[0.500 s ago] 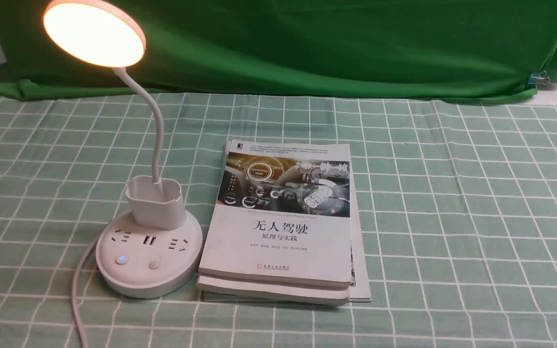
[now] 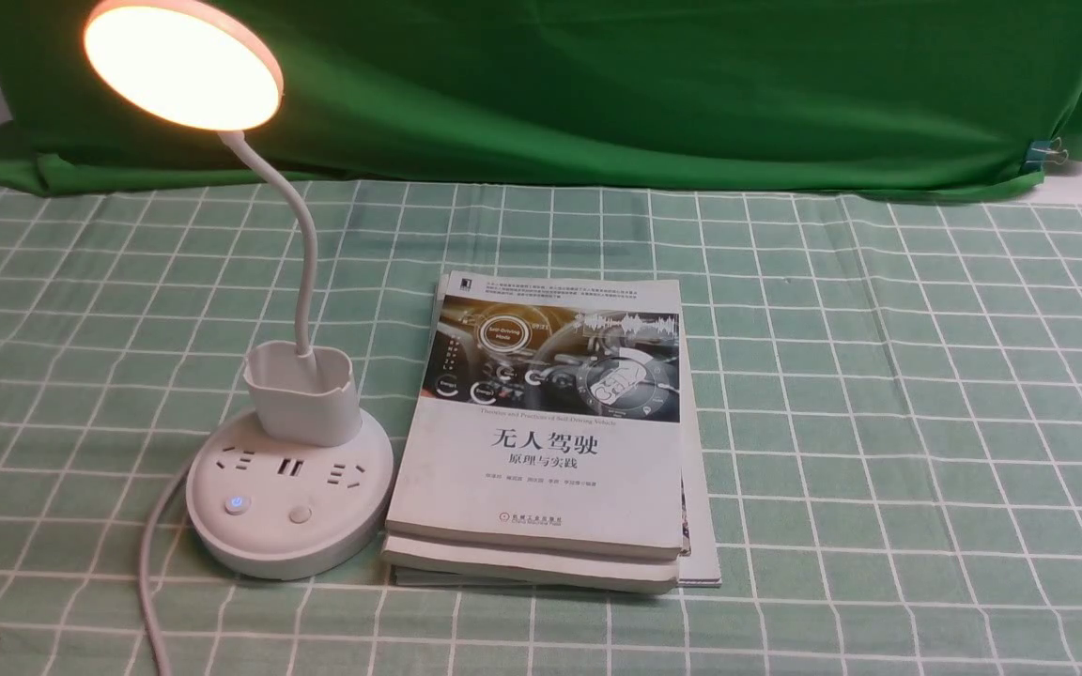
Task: Turn off the desk lamp on the blue coffee tablecloth by hand.
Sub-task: 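Press the power button on the round power strip under the lamp with the left gripper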
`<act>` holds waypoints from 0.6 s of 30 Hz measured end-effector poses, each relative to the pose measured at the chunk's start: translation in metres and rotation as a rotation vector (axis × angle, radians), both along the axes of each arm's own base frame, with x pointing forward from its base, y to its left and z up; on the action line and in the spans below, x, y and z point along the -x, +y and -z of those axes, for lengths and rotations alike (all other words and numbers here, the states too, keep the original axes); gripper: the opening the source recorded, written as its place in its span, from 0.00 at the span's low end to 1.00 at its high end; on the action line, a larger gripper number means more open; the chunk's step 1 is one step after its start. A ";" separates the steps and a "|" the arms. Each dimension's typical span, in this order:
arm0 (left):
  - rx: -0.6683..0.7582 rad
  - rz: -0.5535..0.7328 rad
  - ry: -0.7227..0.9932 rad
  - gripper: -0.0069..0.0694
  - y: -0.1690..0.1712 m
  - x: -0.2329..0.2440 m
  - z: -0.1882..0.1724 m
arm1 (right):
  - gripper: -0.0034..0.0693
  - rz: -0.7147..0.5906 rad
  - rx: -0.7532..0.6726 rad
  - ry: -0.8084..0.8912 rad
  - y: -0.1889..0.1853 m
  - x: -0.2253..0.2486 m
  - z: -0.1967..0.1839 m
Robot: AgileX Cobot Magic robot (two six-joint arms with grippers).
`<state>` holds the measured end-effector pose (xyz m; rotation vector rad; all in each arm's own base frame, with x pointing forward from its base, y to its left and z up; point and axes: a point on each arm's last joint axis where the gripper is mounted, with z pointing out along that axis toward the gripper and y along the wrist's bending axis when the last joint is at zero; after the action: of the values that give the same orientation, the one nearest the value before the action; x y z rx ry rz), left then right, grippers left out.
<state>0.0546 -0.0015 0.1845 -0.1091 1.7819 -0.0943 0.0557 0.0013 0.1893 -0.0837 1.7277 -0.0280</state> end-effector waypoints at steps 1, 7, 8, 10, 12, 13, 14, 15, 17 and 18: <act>0.000 0.000 0.000 0.10 0.000 0.000 0.000 | 0.38 0.000 0.000 0.000 0.000 0.000 0.000; -0.002 -0.001 -0.018 0.10 0.000 0.000 -0.002 | 0.38 0.000 0.000 0.000 0.000 0.000 0.000; 0.025 -0.002 -0.031 0.10 0.000 -0.001 -0.003 | 0.38 0.000 0.000 0.000 0.000 0.000 0.000; 0.100 -0.003 -0.067 0.10 -0.001 -0.001 -0.006 | 0.38 0.000 0.000 0.000 0.000 0.000 0.000; 0.246 -0.008 -0.122 0.10 -0.003 -0.002 -0.011 | 0.38 0.000 0.000 0.000 0.000 0.000 0.000; 0.327 -0.018 -0.163 0.10 -0.002 -0.002 -0.015 | 0.38 0.000 0.000 0.000 0.000 0.000 0.000; 0.406 -0.029 -0.197 0.10 -0.002 -0.002 -0.018 | 0.38 0.000 0.000 0.000 0.000 0.000 0.000; 0.421 -0.029 -0.197 0.10 -0.002 -0.002 -0.019 | 0.38 0.000 0.000 0.000 0.000 0.000 0.000; 0.535 -0.055 -0.258 0.10 0.001 -0.002 -0.024 | 0.38 0.000 0.000 0.000 0.000 0.000 0.000; 0.535 -0.065 -0.282 0.10 0.002 -0.002 -0.026 | 0.38 0.000 0.000 0.000 0.000 0.000 0.000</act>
<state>0.0564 0.0010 0.2102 -0.5131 1.4331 -0.5146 0.0557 0.0013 0.1893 -0.0837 1.7277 -0.0280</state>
